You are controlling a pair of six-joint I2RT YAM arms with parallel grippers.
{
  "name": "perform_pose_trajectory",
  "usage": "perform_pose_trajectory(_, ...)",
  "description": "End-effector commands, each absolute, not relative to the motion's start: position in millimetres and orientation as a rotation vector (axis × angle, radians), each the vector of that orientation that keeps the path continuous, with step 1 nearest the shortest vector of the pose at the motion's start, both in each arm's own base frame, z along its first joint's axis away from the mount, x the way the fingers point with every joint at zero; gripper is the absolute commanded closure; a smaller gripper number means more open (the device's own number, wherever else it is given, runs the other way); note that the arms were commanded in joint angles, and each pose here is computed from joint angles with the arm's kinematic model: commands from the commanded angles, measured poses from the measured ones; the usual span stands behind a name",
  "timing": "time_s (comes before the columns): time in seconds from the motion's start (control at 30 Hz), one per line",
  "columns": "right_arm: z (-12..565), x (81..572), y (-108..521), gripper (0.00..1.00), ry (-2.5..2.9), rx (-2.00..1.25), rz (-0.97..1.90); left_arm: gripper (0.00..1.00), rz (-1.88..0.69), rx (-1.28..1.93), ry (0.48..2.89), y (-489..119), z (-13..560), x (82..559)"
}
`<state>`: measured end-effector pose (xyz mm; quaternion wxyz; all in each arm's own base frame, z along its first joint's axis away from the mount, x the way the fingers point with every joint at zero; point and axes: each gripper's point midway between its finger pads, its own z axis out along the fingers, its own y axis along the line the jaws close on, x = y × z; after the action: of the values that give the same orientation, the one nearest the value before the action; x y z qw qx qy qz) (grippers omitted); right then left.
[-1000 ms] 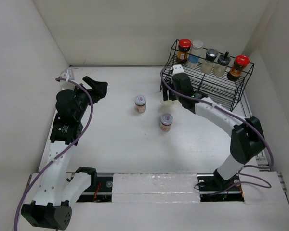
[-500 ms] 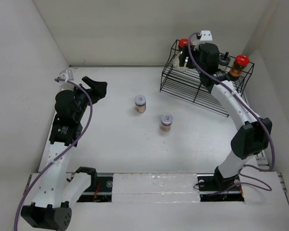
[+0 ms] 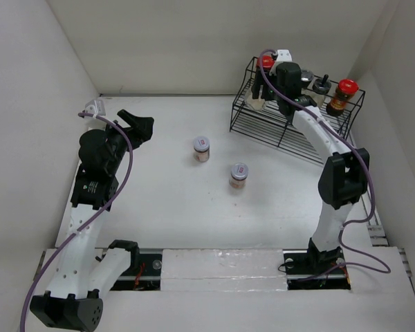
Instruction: Organize the condiment bottles
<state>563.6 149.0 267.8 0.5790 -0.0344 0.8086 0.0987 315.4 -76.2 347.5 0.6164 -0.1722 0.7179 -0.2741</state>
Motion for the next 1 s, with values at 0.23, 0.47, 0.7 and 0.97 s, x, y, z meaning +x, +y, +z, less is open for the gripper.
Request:
perform_pose_trajectory(0.23,363.6,546.8,150.8,0.0,1.682,-0.087,0.229,0.27,-0.638,-0.366,1.584,-76.4,368.8,314.9)
perform_pose_trajectory(0.47,372.3,492.0,197.0,0.43,1.605,-0.255,0.279,0.27,-0.631,-0.373,1.581,-74.9,368.8,315.5)
perform_pose_trajectory(0.7,260.0,430.4,329.4,0.36,1.671,-0.628,0.61,0.27,-0.632,-0.372,1.582,-75.1,368.8,315.4)
perform_pose_trajectory(0.97,159.8,411.1,362.1,0.01,1.884,-0.766,0.635,0.25,-0.639,-0.365,1.584,-76.7,368.8,314.9)
